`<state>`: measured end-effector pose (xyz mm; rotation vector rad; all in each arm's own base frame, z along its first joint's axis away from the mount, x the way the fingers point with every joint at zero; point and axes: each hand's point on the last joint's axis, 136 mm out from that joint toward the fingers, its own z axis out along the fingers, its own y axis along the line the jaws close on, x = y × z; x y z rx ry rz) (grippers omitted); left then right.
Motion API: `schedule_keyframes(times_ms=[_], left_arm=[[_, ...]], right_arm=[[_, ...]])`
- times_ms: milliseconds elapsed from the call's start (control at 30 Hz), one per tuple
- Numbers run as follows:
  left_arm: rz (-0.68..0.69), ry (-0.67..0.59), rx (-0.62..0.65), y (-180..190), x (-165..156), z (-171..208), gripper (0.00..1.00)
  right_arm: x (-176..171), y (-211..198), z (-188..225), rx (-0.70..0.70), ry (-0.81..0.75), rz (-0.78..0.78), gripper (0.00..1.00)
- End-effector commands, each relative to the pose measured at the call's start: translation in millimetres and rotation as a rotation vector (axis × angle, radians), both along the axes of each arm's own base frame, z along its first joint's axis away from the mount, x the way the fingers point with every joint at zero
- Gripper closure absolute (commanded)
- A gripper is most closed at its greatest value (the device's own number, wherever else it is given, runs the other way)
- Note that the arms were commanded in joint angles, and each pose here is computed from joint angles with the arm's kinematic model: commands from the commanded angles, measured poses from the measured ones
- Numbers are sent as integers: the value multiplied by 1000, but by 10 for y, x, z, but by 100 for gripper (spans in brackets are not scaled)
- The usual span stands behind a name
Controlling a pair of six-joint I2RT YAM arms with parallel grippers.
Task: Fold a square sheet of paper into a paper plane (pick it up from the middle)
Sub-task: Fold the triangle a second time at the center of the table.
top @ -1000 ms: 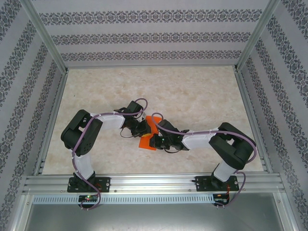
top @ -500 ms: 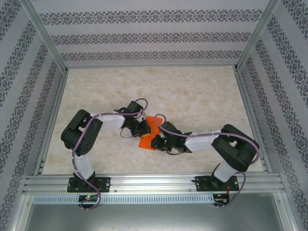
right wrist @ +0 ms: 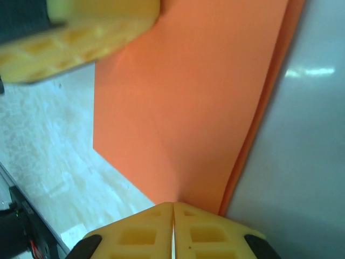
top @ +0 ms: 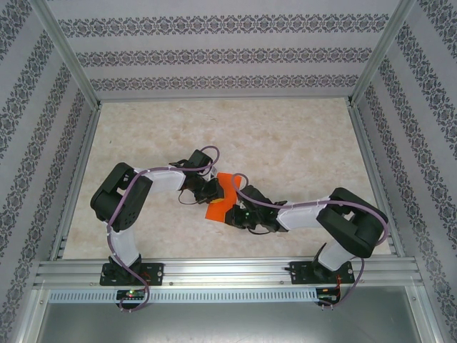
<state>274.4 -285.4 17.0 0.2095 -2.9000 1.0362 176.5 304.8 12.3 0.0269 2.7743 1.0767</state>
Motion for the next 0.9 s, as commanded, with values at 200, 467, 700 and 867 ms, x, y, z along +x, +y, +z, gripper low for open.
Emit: schedule_keyframes(times_ms=[200,467,700,867], left_arm=[[11,53,135,237,-117,-330,85],[5,50,129,227,-108,-313,85],[3,50,126,216,-101,-304,85],[2,49,122,213,-103,-291,85]], right_arm=[[-241,-310,-297,-112,101,-45,91],[52,-88,342,24,-50,-75,91],[289,134,421,42,-70,-60,91],[305,119,89,-13,-3,-88,90]])
